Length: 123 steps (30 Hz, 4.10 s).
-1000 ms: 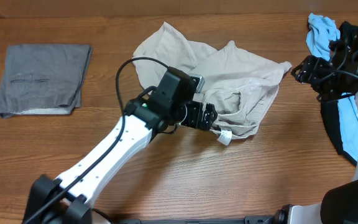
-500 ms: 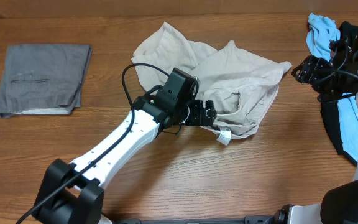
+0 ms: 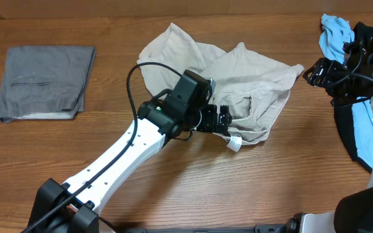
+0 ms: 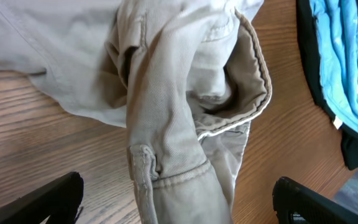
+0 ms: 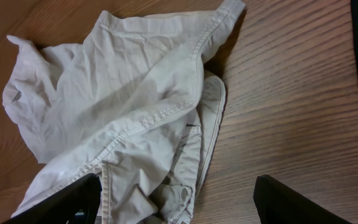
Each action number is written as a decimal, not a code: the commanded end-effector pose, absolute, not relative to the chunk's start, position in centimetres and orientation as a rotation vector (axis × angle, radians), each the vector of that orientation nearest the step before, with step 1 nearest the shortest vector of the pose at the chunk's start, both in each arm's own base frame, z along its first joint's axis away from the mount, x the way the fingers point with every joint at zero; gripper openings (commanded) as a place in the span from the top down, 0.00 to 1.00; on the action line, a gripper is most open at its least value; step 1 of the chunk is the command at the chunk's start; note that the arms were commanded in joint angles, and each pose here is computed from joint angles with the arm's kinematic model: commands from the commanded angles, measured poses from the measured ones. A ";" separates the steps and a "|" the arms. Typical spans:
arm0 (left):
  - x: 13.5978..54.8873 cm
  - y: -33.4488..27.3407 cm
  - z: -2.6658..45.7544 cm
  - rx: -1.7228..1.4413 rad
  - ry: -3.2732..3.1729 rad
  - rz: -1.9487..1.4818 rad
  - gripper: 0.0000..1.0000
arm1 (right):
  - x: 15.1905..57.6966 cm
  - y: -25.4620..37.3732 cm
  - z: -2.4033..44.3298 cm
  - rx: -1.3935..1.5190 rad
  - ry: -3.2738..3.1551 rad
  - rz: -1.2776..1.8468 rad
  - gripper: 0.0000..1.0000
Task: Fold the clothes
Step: 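Reach the left gripper to the pants waistband and grasp it, then move the right gripper to the pants' right end and grasp it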
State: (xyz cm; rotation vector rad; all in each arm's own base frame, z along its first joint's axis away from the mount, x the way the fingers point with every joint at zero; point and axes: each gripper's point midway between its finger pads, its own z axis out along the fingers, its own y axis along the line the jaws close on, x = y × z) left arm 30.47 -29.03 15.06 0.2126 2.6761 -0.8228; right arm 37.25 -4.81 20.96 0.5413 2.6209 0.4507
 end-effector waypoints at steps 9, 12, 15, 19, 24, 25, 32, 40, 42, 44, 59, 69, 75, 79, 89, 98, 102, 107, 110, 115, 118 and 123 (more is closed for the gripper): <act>30.9 -29.2 15.0 0.193 2.673 -0.817 0.36 | 37.4 -4.8 21.4 0.518 2.611 0.445 0.13; 30.8 -29.1 14.9 0.192 2.683 -0.813 0.44 | 37.4 -4.8 21.4 0.518 2.612 0.444 0.13; 30.7 -29.1 14.8 0.191 2.689 -0.810 0.50 | 37.3 -4.7 21.3 0.522 2.619 0.446 0.13; 30.7 -29.1 14.8 0.191 2.688 -0.809 0.51 | 37.0 -4.7 21.0 0.528 2.631 0.449 0.13; 30.7 -29.1 14.8 0.191 2.689 -0.809 0.76 | 36.5 -4.5 19.3 0.545 2.665 0.459 0.13; 30.7 -29.1 14.8 0.191 2.688 -0.809 0.79 | 36.3 -4.5 18.8 0.550 2.674 0.461 0.13; 31.0 -29.0 14.9 0.186 2.681 -0.811 0.96 | 35.9 -4.3 15.4 0.582 2.695 0.473 0.13; 32.3 -28.9 17.4 0.169 2.614 -0.837 0.96 | 36.9 -4.4 11.8 0.624 2.686 0.496 0.36; 32.9 -28.9 19.3 0.180 2.562 -0.849 0.96 | 37.0 -4.0 10.3 0.623 2.692 0.538 0.37; 33.8 -28.8 21.2 0.187 2.505 -0.844 0.96 | 37.3 -3.4 9.2 0.614 2.690 0.595 0.47; 39.7 -24.8 28.3 0.032 2.292 -0.815 0.96 | 39.5 -4.1 6.0 0.507 2.686 0.547 0.54; 40.4 -25.0 29.3 0.037 2.239 -0.834 0.96 | 40.8 -0.7 5.5 0.190 2.662 0.588 0.54; 40.7 -24.6 29.5 0.007 2.233 -0.841 0.96 | 41.1 0.6 4.6 0.033 2.654 0.507 0.44; 40.7 -24.5 29.4 0.006 2.239 -0.845 0.96 | 41.2 -0.9 3.5 0.054 2.666 0.360 0.37; 41.2 -24.1 29.9 -0.005 2.217 -0.845 0.96 | 41.8 -0.4 2.4 0.041 2.657 0.389 0.38; 41.4 -23.5 30.6 -0.014 2.203 -0.855 0.96 | 41.8 -0.1 0.7 0.045 2.681 0.417 0.39; 41.3 -23.6 30.5 -0.010 2.209 -0.863 0.96 | 42.7 0.8 1.0 0.021 2.630 0.493 0.43; 41.2 -23.5 30.4 -0.011 2.216 -0.861 0.96 | 43.0 1.0 1.3 0.015 2.610 0.509 0.60; 41.2 -23.5 30.4 -0.011 2.216 -0.861 0.95 | 42.7 1.0 1.2 0.019 2.622 0.514 0.66; 41.2 -23.5 30.4 -0.011 2.216 -0.861 0.96 | 42.8 1.3 1.3 0.012 2.613 0.536 0.54; 41.2 -23.5 30.4 -0.011 2.217 -0.861 0.96 | 42.9 1.3 1.4 0.010 2.606 0.534 0.52; 41.2 -23.5 30.3 -0.012 2.221 -0.860 0.95 | 43.5 1.3 1.7 -0.002 2.579 0.534 0.52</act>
